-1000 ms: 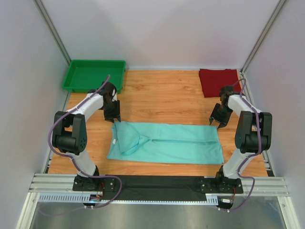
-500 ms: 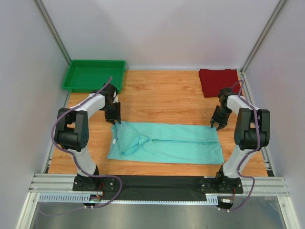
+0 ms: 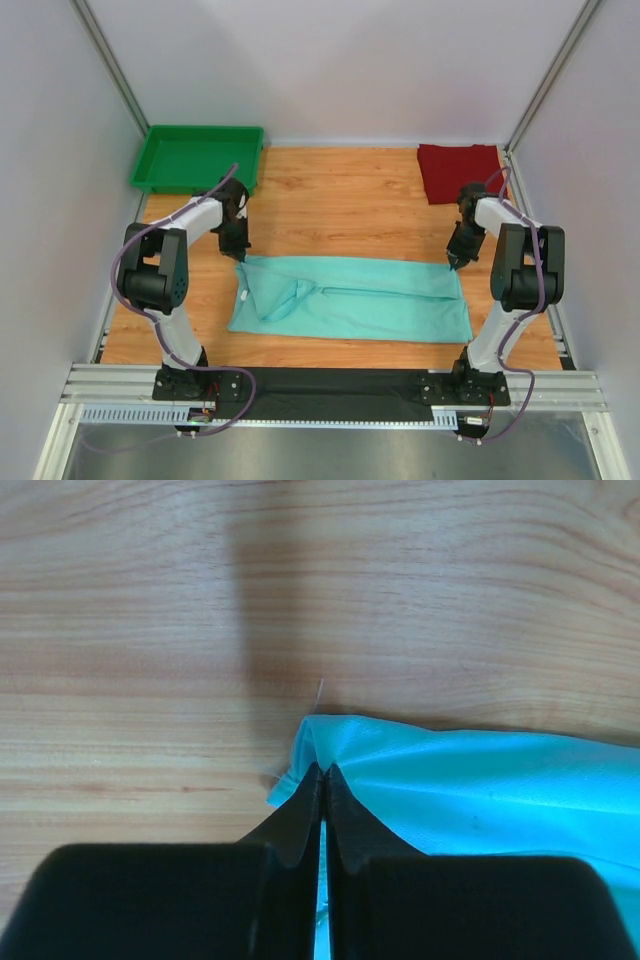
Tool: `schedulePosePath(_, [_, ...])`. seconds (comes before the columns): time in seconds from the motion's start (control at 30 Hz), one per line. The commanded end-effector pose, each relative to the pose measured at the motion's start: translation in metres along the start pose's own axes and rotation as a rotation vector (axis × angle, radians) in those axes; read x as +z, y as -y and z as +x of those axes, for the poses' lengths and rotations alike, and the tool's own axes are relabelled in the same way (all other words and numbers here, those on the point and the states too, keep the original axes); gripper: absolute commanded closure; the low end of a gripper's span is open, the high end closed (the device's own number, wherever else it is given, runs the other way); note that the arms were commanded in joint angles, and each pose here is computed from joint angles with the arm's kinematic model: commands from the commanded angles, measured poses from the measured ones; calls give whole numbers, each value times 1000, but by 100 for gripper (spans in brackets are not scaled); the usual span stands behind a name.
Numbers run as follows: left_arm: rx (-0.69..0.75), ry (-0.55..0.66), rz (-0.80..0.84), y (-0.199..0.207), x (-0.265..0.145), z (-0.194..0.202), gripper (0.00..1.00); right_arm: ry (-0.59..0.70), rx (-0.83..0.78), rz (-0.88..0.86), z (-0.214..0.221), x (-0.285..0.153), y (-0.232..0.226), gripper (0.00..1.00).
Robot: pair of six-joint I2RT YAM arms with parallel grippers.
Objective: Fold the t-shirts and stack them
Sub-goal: Fold the tshirt
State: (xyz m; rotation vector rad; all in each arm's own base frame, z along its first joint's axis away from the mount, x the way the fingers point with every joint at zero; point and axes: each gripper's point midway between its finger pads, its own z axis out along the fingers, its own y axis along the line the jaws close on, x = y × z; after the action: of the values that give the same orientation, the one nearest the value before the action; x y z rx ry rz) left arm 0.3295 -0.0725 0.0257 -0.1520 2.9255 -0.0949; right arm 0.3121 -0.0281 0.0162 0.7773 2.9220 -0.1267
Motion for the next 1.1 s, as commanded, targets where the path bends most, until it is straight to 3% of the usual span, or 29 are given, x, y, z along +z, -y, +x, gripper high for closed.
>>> schedulePosePath(0.0, [3,7,-55,-12,0,-2,96,42,16,25,-16,0,2,92])
schedulePosePath(0.03, [4,23,-50,-10,-7,-4,75,47,14,18,-16,-7,1,76])
schedulePosePath(0.1, [-1,49,-45,-9,-20,-7,49,66,2,18,-16,-18,2,64])
schedulePosePath(0.13, [-3,84,-35,-8,-34,-11,31,81,-14,17,-17,-25,2,58])
schedulePosePath(0.2, [5,126,-7,-2,-60,-13,17,133,-33,-3,-20,-51,0,55])
schedulePosePath(0.23, [10,139,3,0,-68,-12,16,154,-75,-11,-17,-60,-7,52])
schedulePosePath(0.3, [40,178,39,10,-94,-5,17,222,-120,-70,-17,-86,-21,50])
schedulePosePath(0.33, [56,185,85,20,-102,1,23,240,-214,-146,-5,-97,-53,48])
schedulePosePath(0.4, [115,198,282,56,-118,25,27,261,-310,-250,10,-112,-85,47])
schedulePosePath(0.47, [143,159,466,88,-119,59,31,223,-439,-460,44,-121,-144,45])
schedulePosePath(0.53, [104,124,538,98,-113,79,34,132,-540,-664,84,-135,-194,44])
schedulePosePath(0.67, [-32,98,674,109,-88,108,44,-17,-586,-896,130,-152,-273,51])
schedulePosePath(0.7, [-45,96,671,108,-84,109,49,-38,-593,-917,137,-153,-283,53])
schedulePosePath(0.87, [-63,127,597,99,-83,101,63,-238,-596,-964,173,-143,-333,84])
schedulePosePath(0.93, [-70,170,586,97,-93,94,64,-342,-573,-955,190,-134,-339,89])
schedulePosePath(1.07, [-72,179,533,90,-98,89,63,-413,-582,-924,214,-120,-336,89])
